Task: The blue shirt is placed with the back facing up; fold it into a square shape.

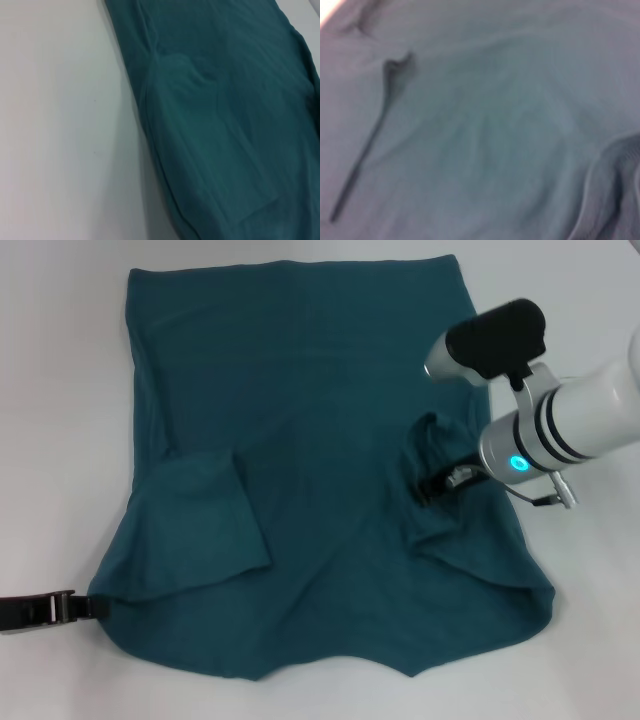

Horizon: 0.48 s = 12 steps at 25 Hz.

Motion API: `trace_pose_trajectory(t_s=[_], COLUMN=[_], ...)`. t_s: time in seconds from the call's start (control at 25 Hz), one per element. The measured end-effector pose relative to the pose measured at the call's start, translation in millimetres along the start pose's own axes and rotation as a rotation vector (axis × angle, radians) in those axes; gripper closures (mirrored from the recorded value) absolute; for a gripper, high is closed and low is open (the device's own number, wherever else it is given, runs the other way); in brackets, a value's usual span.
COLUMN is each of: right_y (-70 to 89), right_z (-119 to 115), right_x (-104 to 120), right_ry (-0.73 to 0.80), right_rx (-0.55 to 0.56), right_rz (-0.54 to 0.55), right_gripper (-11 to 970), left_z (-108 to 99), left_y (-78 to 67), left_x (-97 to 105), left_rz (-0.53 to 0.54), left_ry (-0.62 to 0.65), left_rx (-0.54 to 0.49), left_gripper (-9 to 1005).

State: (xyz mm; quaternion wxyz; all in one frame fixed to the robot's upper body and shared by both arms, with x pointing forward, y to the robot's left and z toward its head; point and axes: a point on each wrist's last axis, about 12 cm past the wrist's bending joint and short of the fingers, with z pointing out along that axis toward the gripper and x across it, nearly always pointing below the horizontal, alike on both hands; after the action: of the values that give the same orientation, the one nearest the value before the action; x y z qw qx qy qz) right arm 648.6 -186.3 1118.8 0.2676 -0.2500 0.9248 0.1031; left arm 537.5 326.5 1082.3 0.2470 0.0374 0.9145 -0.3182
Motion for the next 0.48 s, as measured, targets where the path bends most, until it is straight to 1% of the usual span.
trace_pose_trajectory(t_s=[0.48], right_y=[20.4], right_z=[-6], right_x=[-33], right_ry=[-0.083], right_rx=[-0.058], right_rz=[-0.064], right_gripper=[960], left_z=[2], left_y=[0.9], left_x=[3], left_rz=[-0.002], left_ry=[0.004], left_rx=[0.005], left_gripper=[993])
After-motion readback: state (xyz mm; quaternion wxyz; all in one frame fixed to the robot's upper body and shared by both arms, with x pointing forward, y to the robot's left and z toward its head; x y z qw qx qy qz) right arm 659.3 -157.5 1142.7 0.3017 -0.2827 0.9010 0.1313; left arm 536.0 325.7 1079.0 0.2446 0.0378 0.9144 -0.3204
